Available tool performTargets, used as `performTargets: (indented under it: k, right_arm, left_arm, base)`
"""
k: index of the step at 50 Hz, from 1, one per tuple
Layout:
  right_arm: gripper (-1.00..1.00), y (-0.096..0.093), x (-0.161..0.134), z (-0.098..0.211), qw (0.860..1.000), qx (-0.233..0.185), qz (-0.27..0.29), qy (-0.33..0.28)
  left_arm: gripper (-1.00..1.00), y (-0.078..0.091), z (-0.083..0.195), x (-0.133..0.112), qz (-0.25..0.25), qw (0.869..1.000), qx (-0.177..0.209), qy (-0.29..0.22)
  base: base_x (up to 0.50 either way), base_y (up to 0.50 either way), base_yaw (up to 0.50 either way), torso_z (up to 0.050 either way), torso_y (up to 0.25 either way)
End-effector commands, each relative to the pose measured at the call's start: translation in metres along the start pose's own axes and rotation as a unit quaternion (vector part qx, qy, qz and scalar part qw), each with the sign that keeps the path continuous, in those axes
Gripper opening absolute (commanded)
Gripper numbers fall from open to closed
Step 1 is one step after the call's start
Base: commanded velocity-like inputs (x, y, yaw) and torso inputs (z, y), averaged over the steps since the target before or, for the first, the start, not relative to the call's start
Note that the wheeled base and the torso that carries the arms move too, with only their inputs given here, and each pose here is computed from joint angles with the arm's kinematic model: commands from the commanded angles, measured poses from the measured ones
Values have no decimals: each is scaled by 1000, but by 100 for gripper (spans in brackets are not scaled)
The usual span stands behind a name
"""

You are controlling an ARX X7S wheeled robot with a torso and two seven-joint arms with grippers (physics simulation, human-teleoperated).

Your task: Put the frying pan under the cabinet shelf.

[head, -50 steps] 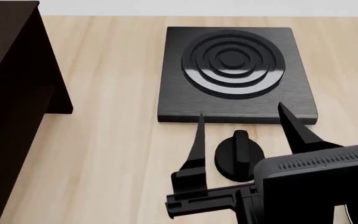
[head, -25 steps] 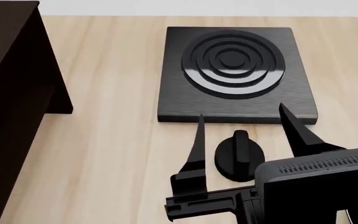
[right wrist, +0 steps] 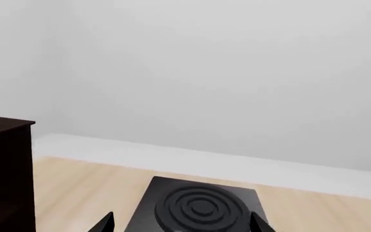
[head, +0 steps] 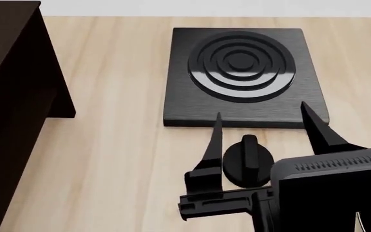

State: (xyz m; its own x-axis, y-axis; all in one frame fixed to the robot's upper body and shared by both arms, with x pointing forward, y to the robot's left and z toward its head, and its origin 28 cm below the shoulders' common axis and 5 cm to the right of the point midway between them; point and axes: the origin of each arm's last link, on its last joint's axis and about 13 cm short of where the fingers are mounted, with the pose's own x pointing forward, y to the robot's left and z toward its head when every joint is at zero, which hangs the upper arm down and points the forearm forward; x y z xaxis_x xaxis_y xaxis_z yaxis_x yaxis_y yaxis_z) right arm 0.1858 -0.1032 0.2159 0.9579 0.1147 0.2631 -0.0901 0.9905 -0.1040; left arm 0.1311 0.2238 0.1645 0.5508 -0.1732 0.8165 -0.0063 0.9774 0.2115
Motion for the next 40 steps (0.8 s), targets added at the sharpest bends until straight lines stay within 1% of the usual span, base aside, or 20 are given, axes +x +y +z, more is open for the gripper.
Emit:
performTargets:
  k: [1,3,5,7,10,11,12,13,14,15,18,25,26,27,34,35,38,40]
  right_arm:
    - [100,-10,2,7,999,-7,-46,13]
    - [100,-15,4,9,997,-14,-74,26]
    - [100,-20,4,13,996,-9,-87,29]
    - [100,-26,4,16,993,-16,-108,36]
    - [100,-31,3,19,992,-14,-116,41]
    - [100,-33,3,20,991,-26,-127,39]
    - [100,-36,3,21,989,-26,-136,43]
    - [100,-38,3,21,988,-22,-143,49]
    - [100,-40,1,23,989,-17,-136,47]
    - [100,-42,0,23,987,-30,-153,49]
    - [100,-49,-1,26,984,-34,-171,48]
    - [100,-71,-4,36,970,-48,-233,49]
    - [100,-71,-4,36,970,-48,-233,49]
    - [100,-75,-5,39,967,-59,-244,47]
    - [100,-87,-9,47,959,-62,-271,51]
    - [100,-89,-10,48,958,-61,-273,55]
    - [100,-94,-13,52,955,-61,-285,62]
    - [100,-98,-16,56,951,-61,-297,67]
  left_arm:
    - [100,3,2,0,0,1000,5,-5]
    - [100,3,3,-1,0,1000,5,-4]
    - [100,4,3,-2,1,1000,5,-4]
    - [100,4,2,-3,0,1000,6,-4]
    - [100,4,2,-4,0,1000,4,-4]
    - [100,4,2,-4,0,1000,4,-4]
    - [100,5,3,-4,1,1000,4,-4]
    - [100,5,2,-5,2,1000,3,-4]
    - [100,5,2,-5,2,1000,4,-3]
    - [100,5,2,-5,1,1000,3,-3]
    - [100,5,2,-6,1,1000,1,-3]
    - [100,5,0,-7,1,1000,-4,-1]
    - [100,5,0,-7,1,1000,-4,-1]
    - [100,5,0,-7,1,1000,-4,-1]
    - [100,5,0,-8,2,1000,-9,-1]
    - [100,5,0,-9,1,1000,-7,-1]
    - [100,4,0,-10,-14,1000,14,-8]
    - [100,4,0,-10,-9,1000,7,-6]
  base:
    - [0,0,0,0,0]
    - [0,0,0,0,0]
    - [0,0,0,0,0]
    - [0,0,0,0,0]
    - [0,0,0,0,0]
    - [0,0,0,0,0]
    - [0,0,0,0,0]
    - [0,0,0,0,0]
    - [0,0,0,0,0]
    - [0,0,0,0,0]
    - [0,0,0,0,0]
    - [0,0,0,0,0]
    - [0,0,0,0,0]
    - [0,0,0,0,0]
    - [0,0,0,0,0]
    - [0,0,0,0,0]
    - [0,0,0,0,0]
    - [0,0,0,0,0]
